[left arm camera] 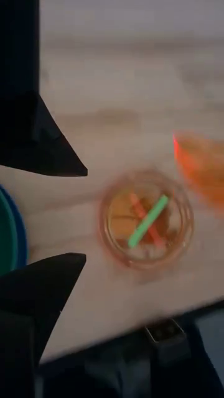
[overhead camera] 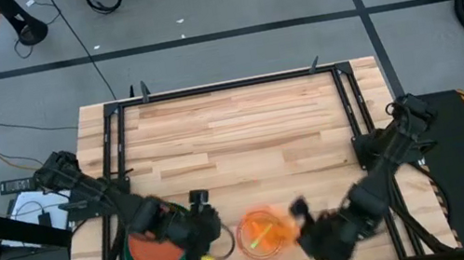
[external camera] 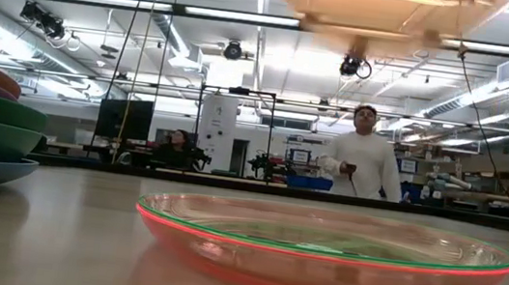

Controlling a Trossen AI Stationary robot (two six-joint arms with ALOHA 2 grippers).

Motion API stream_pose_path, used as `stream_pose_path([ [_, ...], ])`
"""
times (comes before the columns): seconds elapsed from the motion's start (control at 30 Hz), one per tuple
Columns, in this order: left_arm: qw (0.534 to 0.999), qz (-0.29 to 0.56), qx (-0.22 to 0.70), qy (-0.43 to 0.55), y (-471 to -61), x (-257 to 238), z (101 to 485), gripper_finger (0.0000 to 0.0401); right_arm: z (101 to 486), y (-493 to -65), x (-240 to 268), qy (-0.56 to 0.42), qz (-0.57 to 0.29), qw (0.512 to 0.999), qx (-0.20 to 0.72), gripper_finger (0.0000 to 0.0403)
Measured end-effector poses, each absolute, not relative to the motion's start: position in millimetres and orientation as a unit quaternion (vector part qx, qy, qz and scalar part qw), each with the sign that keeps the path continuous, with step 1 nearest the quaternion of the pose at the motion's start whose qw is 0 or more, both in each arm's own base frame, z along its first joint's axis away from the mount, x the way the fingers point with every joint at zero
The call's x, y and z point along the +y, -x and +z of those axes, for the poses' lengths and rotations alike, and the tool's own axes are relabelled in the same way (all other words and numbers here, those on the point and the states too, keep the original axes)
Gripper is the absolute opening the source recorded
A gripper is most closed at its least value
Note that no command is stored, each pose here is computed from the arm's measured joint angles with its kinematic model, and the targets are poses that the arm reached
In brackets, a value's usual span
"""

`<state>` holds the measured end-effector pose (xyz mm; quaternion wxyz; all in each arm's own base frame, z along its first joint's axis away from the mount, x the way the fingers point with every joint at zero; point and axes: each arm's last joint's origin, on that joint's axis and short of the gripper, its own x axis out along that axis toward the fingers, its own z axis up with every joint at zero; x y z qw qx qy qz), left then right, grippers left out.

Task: Stack plastic plates
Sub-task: Stack the transparent orange plate on top of the transparent green plate

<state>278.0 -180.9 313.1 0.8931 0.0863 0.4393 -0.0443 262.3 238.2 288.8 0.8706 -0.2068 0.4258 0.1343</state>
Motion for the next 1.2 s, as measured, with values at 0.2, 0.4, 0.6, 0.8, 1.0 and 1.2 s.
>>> stream_pose_path([
  [0.2,0.895,-0.06,0.44,-0.046,-280.4,-150.1,298.2,0.0217,278.7,-253.9,272.2,0.31,0.225,0.841,0.381,0.0002],
  [0.4,0.925,-0.069,0.374,-0.029,-269.2,-127.1,308.3,0.0217,247.3,-273.8,272.7,0.35,0.227,0.809,0.413,0.0002],
  [0.6,0.933,-0.063,0.354,0.014,-255.7,-105.8,308.8,0.0217,225.6,-296.1,278.1,0.424,0.223,0.755,0.447,0.0002],
  [0.8,0.938,-0.068,0.339,0.022,-245.1,-101.8,300.2,0.0217,217.1,-305.2,282.2,0.444,0.219,0.733,0.466,0.0002],
  [1.0,0.937,-0.072,0.34,0.03,-241.3,-106.0,286.9,0.0217,196.4,-313.3,277.3,0.451,0.209,0.715,0.491,0.0002],
  [1.2,0.936,-0.076,0.343,0.027,-240.0,-108.1,281.8,0.0217,190.3,-318.9,276.2,0.45,0.212,0.714,0.492,0.0002],
])
